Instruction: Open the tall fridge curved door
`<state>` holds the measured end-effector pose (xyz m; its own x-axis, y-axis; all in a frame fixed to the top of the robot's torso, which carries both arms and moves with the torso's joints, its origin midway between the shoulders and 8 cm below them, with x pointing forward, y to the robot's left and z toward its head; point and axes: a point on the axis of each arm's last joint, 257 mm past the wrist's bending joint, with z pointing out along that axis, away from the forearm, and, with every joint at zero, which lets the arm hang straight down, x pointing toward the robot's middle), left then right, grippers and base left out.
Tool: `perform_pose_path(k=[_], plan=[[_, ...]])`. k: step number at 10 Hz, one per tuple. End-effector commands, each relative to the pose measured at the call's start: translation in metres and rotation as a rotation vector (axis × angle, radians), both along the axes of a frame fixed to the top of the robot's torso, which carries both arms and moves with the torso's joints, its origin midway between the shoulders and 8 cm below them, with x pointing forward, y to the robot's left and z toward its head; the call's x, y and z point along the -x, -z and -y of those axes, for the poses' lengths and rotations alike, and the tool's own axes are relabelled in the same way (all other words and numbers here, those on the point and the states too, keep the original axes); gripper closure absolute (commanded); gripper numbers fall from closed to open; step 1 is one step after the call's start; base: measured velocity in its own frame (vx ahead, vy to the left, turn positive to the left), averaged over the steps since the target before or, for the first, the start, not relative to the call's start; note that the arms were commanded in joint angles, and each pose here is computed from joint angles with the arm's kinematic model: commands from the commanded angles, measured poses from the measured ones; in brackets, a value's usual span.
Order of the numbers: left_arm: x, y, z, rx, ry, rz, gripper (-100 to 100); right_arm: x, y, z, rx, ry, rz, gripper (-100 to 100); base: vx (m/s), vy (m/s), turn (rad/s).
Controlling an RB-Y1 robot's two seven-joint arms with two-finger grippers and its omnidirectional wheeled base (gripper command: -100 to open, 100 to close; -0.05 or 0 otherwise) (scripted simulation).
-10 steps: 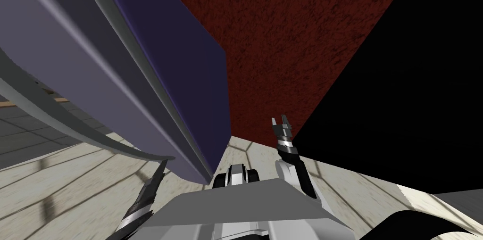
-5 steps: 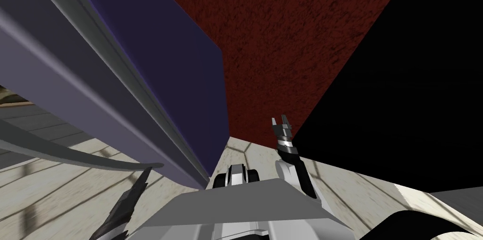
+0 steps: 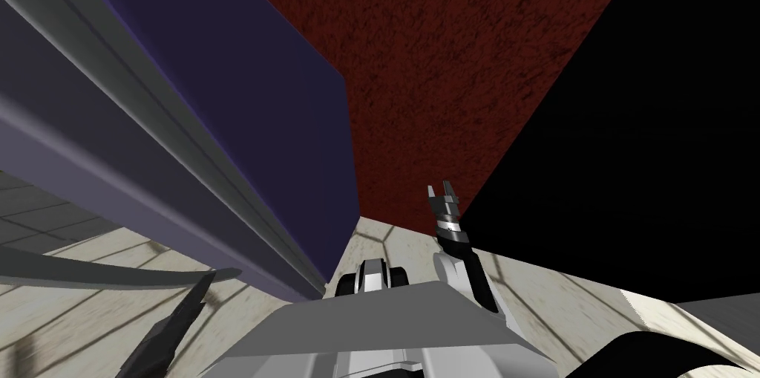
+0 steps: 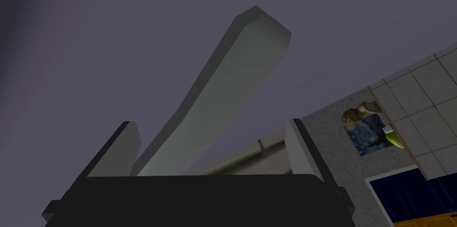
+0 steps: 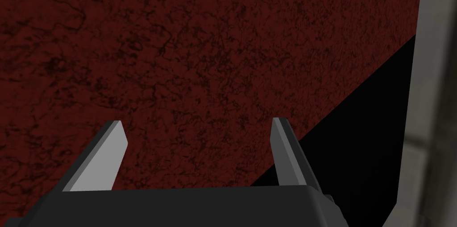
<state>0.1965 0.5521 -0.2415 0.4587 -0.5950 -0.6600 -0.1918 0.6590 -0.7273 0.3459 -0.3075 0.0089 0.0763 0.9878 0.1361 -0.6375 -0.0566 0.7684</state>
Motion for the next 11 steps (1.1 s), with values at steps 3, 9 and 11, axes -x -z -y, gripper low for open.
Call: perform_pose_path(k=[3,9,11], plan=[[0.022,-0.026,-0.029,-0.048,-0.031,-0.062,-100,0.000,0.000,0.000,0.000,0.000,0.000,0,0.041,-0.060,-0.016],[0.042,-0.068,-0.059,-0.121,-0.050,-0.155,-100,0.000,0.000,0.000,0.000,0.000,0.000,0,0.032,-0.057,-0.022],[0.047,-0.078,-0.065,-0.136,-0.058,-0.179,-100,0.000,0.000,0.000,0.000,0.000,0.000,0,0.040,-0.053,-0.017]])
